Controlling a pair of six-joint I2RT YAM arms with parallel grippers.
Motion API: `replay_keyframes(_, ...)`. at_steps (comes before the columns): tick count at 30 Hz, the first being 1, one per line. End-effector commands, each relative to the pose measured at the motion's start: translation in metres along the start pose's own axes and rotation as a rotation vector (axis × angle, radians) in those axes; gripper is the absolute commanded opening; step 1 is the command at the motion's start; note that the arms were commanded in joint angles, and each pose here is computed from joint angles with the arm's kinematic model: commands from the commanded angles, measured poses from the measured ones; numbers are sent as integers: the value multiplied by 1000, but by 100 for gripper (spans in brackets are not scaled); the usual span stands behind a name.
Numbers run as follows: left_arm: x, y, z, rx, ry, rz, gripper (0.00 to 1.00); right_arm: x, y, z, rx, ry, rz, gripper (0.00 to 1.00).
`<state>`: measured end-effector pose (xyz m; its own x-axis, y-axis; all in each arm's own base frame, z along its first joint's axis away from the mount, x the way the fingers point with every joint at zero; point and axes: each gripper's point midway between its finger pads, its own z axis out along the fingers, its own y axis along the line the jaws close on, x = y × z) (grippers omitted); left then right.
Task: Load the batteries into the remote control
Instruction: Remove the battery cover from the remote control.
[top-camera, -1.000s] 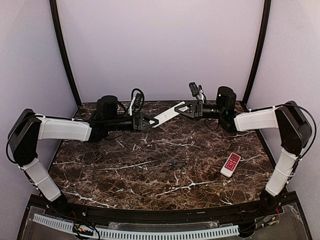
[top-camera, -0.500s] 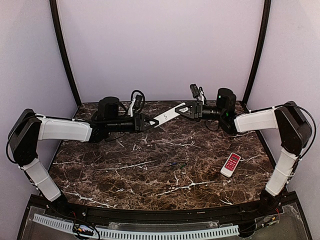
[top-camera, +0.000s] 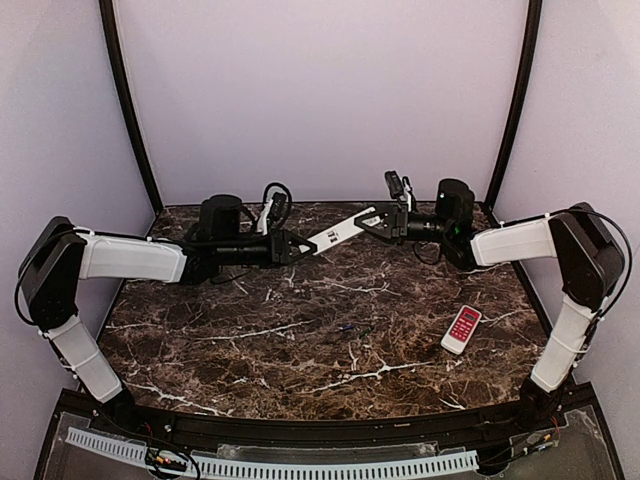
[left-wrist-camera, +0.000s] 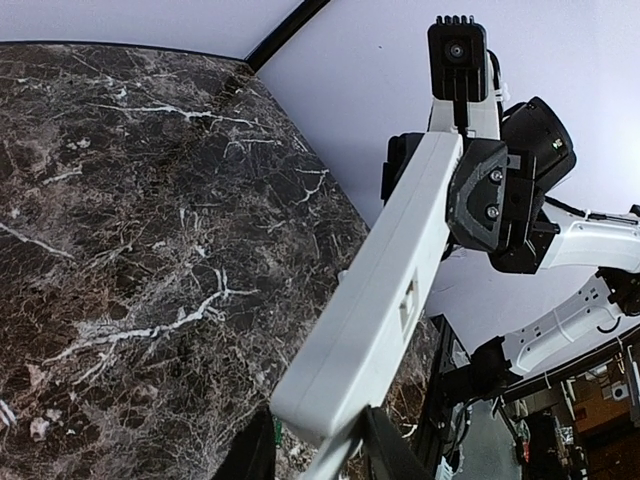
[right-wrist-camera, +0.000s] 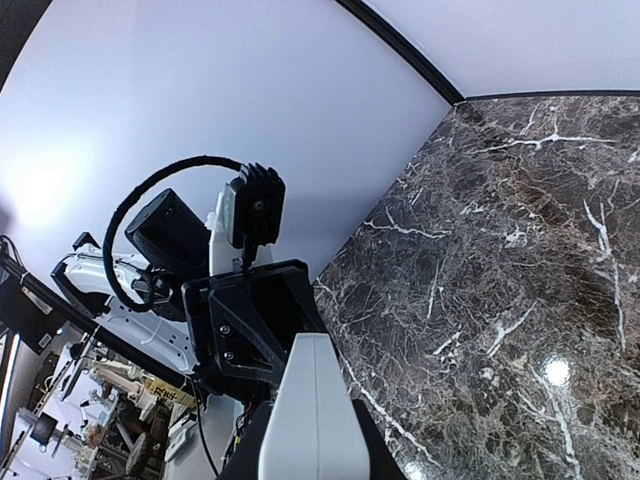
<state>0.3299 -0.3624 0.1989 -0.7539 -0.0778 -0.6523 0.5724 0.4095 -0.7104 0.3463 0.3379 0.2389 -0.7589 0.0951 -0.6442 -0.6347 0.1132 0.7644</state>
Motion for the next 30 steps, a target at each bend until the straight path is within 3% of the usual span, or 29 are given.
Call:
replay_keyframes(1, 1, 5, 3, -21, 13, -2, 27, -9, 16, -7, -30, -24, -60, 0)
replay_keyframes(7, 0, 3, 3, -16, 14, 3, 24, -14, 13, -12, -11, -37, -65, 0)
replay_keyframes(14, -1, -2, 4, 11, 15, 6, 1, -16, 6, -17, 22, -49, -64, 0)
replay_keyframes(21, -3, -22, -3, 93, 17, 38, 0, -22, -30, -39, 191, -95, -16, 0)
replay_keyframes(25, 1, 20, -14, -203, 74, 115, 0, -24, -49, -65, 286, -131, 8, 0)
replay_keyframes(28, 18, 65, -40, -497, 178, 197, 0, -24, -48, -77, 309, -137, -5, 0)
replay_keyframes(30, 26, 82, -51, -604, 243, 223, 1, -25, -40, -78, 297, -131, -13, 0)
